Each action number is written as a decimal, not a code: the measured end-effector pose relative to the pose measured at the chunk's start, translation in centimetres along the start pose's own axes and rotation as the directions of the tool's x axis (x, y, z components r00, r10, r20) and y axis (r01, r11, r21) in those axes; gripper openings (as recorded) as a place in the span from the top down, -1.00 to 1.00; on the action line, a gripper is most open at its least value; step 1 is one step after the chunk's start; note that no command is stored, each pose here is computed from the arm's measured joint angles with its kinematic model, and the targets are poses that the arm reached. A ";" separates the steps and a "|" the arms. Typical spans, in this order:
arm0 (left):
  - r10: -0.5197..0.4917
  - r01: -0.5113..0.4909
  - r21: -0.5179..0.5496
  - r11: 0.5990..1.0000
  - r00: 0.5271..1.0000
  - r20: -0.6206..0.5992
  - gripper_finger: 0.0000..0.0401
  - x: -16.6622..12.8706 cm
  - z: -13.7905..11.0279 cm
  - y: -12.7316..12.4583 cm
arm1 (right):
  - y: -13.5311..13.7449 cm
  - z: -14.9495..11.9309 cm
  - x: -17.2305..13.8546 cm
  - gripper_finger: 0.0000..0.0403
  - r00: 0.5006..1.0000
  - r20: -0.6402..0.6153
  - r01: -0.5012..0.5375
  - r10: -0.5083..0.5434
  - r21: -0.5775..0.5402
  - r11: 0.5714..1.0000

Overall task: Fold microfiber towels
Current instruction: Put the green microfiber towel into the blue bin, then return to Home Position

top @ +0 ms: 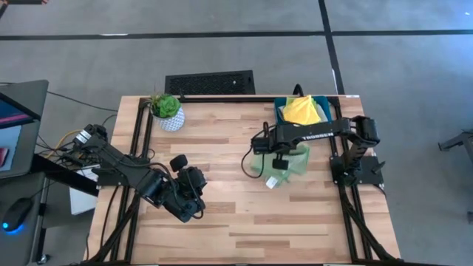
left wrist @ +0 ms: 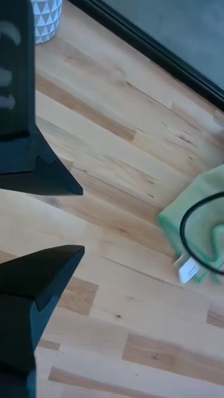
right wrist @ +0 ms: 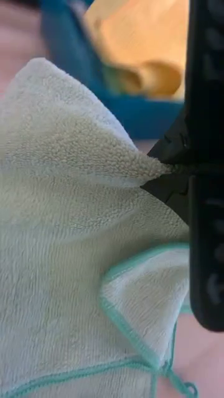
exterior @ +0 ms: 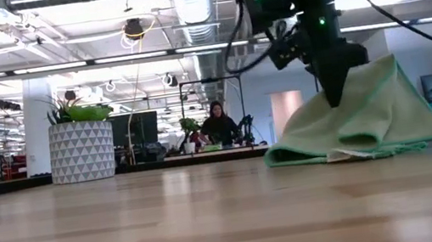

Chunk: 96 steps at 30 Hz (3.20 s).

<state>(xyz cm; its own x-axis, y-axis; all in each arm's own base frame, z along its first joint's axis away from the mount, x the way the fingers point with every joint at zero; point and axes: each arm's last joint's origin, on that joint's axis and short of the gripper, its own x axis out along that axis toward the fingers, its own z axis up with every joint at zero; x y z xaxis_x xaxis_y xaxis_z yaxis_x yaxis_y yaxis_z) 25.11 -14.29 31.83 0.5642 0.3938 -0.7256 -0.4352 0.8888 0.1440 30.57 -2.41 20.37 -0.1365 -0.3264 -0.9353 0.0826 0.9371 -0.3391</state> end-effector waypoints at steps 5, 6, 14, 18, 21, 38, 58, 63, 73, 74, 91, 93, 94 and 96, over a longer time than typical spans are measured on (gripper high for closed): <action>0.002 -0.002 -0.001 1.000 1.000 0.002 0.34 0.0 0.0 0.0 | -2.1 -0.6 0.6 0.94 0.992 -0.075 0.106 -0.103 0.044 0.993; 0.003 -0.003 -0.002 1.000 1.000 0.002 0.34 0.0 0.0 0.0 | -2.6 -0.7 0.8 0.94 0.988 -0.089 0.128 -0.124 0.050 0.990; 0.027 -0.027 -0.027 0.999 1.000 -0.002 0.34 0.6 0.6 0.6 | -6.7 -2.0 1.8 0.94 0.931 -0.232 0.312 -0.283 0.100 0.945; 0.041 -0.041 -0.033 0.999 0.999 -0.007 0.34 1.0 0.9 1.0 | -8.9 -2.5 2.5 0.94 0.892 -0.280 0.397 -0.354 0.113 0.911; 0.050 -0.051 -0.029 0.998 0.999 -0.011 0.34 1.3 1.2 1.3 | -10.5 -2.9 3.0 0.94 0.873 -0.309 0.429 -0.378 0.115 0.896; 0.103 -0.106 -0.076 0.991 0.994 -0.042 0.34 2.6 2.2 2.8 | -16.9 -3.1 5.7 0.88 0.877 -0.260 0.454 -0.403 0.177 0.873; 0.110 -0.118 -0.115 0.986 0.991 -0.073 0.34 3.1 2.4 3.4 | -16.7 -3.0 4.7 -0.18 0.869 -0.275 0.459 -0.412 0.135 0.878; 0.110 -0.117 -0.107 0.987 0.991 -0.073 0.34 3.1 2.4 3.4 | -15.7 -2.7 2.6 -0.26 0.870 -0.281 0.460 -0.406 0.163 0.873; 0.289 -0.289 0.017 0.957 0.951 -0.111 0.63 2.8 1.4 5.0 | -10.6 -1.1 -1.0 0.48 0.895 -0.188 0.428 -0.405 0.098 0.899; 0.324 -0.323 0.029 0.946 0.939 -0.116 0.71 2.6 1.2 5.5 | -10.0 -0.9 -1.3 0.62 0.894 -0.176 0.431 -0.411 0.095 0.897; 0.075 -0.076 0.007 0.997 0.988 0.134 1.00 -0.6 -2.8 12.0 | 0.5 -6.3 -13.5 0.94 0.841 0.519 0.075 -0.149 0.160 0.984; -0.030 0.022 0.039 0.999 0.972 0.232 1.00 -0.6 -3.4 12.4 | 1.7 -7.1 -14.4 0.93 0.774 0.625 0.042 -0.103 0.112 0.993; -0.083 0.068 0.062 0.996 0.957 0.279 1.00 -0.5 -3.7 12.6 | 2.3 -7.5 -14.6 0.93 0.738 0.670 0.031 -0.078 0.082 0.996; -0.174 0.142 0.115 0.983 0.919 0.354 1.00 -0.3 -4.5 13.2 | 3.3 -8.2 -14.6 0.94 0.665 0.747 0.002 -0.015 0.019 1.000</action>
<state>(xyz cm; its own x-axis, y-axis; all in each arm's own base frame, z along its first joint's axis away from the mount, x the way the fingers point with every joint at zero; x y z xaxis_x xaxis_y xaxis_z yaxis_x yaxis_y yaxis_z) 16.02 -3.74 30.96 0.8429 0.2899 -0.4534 -0.2669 0.9568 0.1155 24.71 6.47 33.70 0.6456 -0.3235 -0.6917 0.1011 0.9341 -0.3425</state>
